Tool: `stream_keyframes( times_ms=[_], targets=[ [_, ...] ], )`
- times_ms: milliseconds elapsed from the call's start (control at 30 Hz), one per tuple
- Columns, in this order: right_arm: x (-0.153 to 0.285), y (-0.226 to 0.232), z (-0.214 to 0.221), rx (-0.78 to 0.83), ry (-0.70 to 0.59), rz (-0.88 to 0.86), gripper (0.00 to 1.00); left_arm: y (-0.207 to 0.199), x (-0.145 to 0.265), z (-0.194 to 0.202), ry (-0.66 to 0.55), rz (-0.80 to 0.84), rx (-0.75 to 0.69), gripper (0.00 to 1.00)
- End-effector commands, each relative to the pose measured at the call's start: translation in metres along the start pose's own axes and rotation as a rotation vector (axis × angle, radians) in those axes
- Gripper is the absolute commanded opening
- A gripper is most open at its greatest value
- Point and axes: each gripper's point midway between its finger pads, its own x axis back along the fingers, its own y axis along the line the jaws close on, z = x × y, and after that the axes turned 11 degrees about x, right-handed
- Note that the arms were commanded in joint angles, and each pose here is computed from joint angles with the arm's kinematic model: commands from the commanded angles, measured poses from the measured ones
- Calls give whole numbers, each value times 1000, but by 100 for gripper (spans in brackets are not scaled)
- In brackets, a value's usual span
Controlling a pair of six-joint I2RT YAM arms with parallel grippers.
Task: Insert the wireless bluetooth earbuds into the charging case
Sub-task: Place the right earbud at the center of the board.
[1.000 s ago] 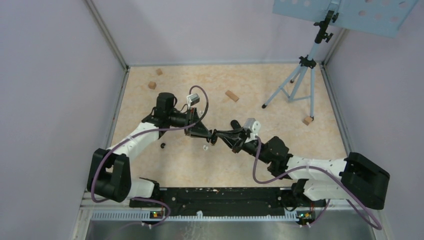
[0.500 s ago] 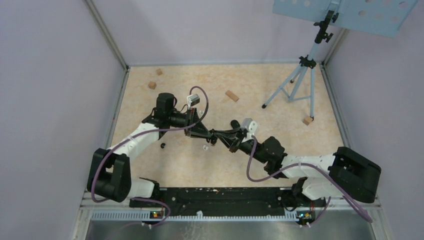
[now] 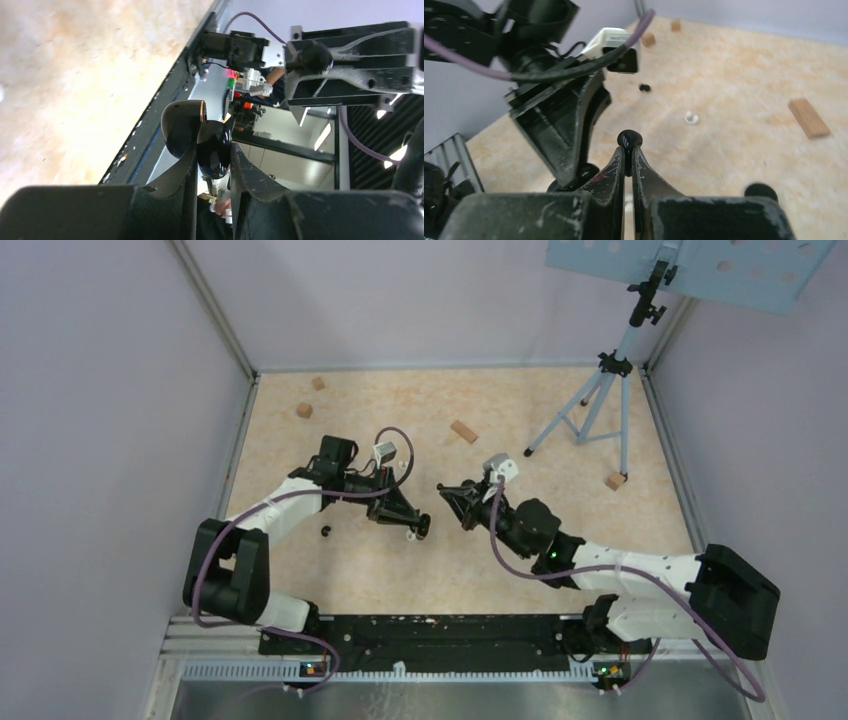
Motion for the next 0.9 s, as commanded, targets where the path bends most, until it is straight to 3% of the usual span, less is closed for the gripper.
stream_keyframes(
  times_ms=[0,300,600,733,867],
  targets=[
    [20,-36,71,-65,403,212,0,29,1,-5,-40,-114,26,0],
    [76,-59,161,-230,830,562,0,38,1,-6,-58,-143,37,0],
    [86,-50,196,-270,964,583,0,38,2,-5,-57,-148,37,0],
    [86,-49,195,-259,975,571,34,39,2,-5,-54,-149,36,0],
    [84,-50,190,-250,977,577,49,40,1,-6,-53,-148,38,0]
  ],
)
